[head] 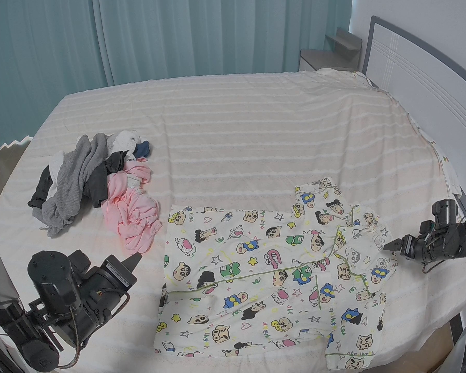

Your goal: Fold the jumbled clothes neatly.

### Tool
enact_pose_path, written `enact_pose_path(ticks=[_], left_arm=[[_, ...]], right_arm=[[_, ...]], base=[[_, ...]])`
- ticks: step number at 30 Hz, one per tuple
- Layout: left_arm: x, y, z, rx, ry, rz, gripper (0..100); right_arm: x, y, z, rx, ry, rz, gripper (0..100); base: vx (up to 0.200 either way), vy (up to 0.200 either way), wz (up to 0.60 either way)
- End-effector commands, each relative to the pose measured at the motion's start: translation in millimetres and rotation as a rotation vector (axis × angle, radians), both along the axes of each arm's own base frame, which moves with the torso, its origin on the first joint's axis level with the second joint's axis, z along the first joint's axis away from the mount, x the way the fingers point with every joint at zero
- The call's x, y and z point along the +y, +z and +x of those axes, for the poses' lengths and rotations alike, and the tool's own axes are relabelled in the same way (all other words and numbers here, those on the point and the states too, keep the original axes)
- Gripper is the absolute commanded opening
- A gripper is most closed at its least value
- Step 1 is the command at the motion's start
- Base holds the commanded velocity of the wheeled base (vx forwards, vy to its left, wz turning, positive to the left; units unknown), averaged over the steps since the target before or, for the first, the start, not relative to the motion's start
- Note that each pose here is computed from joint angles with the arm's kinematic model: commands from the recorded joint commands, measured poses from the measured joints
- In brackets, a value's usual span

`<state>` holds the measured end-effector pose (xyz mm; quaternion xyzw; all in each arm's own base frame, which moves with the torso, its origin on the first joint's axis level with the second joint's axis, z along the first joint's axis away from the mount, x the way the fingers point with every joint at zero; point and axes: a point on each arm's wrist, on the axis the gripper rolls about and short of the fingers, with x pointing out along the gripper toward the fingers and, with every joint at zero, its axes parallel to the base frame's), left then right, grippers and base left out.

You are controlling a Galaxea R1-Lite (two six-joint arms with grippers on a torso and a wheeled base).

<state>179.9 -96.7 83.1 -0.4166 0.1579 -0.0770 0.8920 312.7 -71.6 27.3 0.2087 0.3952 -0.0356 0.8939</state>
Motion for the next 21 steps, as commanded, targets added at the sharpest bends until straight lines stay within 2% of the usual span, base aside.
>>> enact_pose_path(ticks=[1,5,11,16,21], left_arm=[[-7,-13,0,0.058,-0.02,-0.007,0],[-8,-16,1,0.075,-0.019,-0.017,0],[-11,-23,1,0.109,-0.025,-0.007,0],[-12,-26,1,0.126,-0.022,-0.02,0],[-12,-30,1,0.147,-0.023,-0.007,0]], right_arm=[[14,5,-52,-0.006,0.057,0.029,100],[22,-5,-76,0.022,0.12,0.057,100],[28,-16,-93,0.078,0.184,0.057,100],[38,-26,-98,0.125,0.242,0.103,100],[49,-38,-95,0.179,0.291,0.109,100]], base=[[-0.2,0.0,0.0],[-0.2,0.0,0.0],[-0.2,0.0,0.0],[-0.2,0.0,0.0],[-0.2,0.0,0.0]])
